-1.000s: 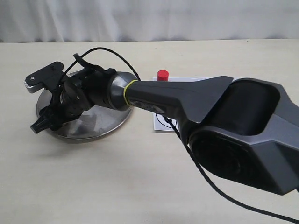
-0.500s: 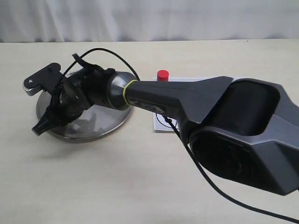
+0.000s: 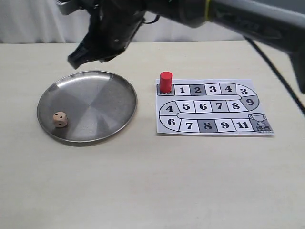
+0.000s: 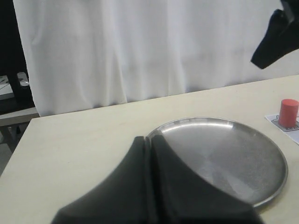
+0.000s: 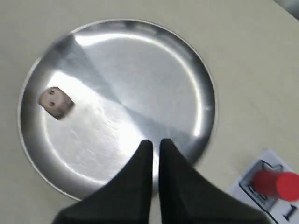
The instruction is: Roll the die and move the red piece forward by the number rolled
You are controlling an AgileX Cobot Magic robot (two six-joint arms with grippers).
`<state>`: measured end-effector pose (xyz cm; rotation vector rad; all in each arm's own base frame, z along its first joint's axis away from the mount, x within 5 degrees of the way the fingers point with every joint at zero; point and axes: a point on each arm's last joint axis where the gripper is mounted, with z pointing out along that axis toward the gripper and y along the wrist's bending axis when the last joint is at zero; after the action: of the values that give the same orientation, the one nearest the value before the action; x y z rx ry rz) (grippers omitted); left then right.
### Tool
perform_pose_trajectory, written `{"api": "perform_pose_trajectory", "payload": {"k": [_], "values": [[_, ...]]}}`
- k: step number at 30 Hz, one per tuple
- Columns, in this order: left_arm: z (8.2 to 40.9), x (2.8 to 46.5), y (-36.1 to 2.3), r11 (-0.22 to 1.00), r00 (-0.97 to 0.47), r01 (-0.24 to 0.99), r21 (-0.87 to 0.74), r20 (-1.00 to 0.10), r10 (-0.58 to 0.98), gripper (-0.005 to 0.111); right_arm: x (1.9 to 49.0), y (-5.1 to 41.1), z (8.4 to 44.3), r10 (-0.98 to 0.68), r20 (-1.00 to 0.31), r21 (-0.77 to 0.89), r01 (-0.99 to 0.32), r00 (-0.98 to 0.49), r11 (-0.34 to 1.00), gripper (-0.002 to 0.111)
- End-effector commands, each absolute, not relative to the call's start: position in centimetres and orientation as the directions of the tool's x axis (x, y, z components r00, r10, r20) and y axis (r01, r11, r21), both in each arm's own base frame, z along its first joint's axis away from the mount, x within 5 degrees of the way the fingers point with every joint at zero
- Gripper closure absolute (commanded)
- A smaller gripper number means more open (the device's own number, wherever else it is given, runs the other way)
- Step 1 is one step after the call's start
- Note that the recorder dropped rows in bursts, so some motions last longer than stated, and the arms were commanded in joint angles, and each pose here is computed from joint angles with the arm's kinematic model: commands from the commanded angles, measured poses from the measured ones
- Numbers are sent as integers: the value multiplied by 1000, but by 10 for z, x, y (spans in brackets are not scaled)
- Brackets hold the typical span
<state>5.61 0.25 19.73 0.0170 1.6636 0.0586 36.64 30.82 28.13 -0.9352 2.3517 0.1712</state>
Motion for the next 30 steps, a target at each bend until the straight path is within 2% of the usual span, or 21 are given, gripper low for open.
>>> {"api": "perform_pose_trajectory", "payload": {"k": [1, 9, 12, 14, 15, 17, 19, 21, 23, 27, 30], "values": [[198, 56, 2, 999, -85, -20, 45, -995, 43, 107, 379, 254, 273, -553, -512, -112, -587, -657, 802, 104], [198, 56, 2, 999, -85, -20, 45, -995, 43, 107, 383, 181, 213, -362, -481, 7, -416, -798, 909, 104], [198, 56, 2, 999, -85, -20, 45, -995, 43, 107, 378, 187, 195, -321, -512, 82, -418, -797, 905, 104], [198, 56, 2, 999, -85, -20, 45, -995, 43, 107, 371, 212, 195, -392, -567, 88, -526, -725, 846, 104], [198, 56, 2, 999, -85, -20, 45, -995, 43, 107, 368, 224, 194, -386, -597, 98, -541, -704, 835, 103], [198, 56, 2, 999, -85, -20, 45, -995, 43, 107, 364, 262, 188, -408, -655, 86, -599, -636, 796, 90], [198, 56, 2, 999, -85, -20, 45, -995, 43, 107, 357, 316, 172, -453, -682, 81, -675, -574, 733, 60], [198, 56, 2, 999, -85, -20, 45, -995, 43, 107, 353, 356, 157, -494, -677, 85, -725, -545, 683, 43], [198, 56, 2, 999, -85, -20, 45, -995, 43, 107, 352, 387, 145, -535, -660, 92, -763, -528, 639, 33], [198, 56, 2, 999, -85, -20, 45, -995, 43, 107, 358, 416, 119, -584, -636, 91, -801, -503, 591, 31], [198, 56, 2, 999, -85, -20, 45, -995, 43, 107, 366, 416, 110, -596, -636, 66, -804, -490, 591, 31]]}}
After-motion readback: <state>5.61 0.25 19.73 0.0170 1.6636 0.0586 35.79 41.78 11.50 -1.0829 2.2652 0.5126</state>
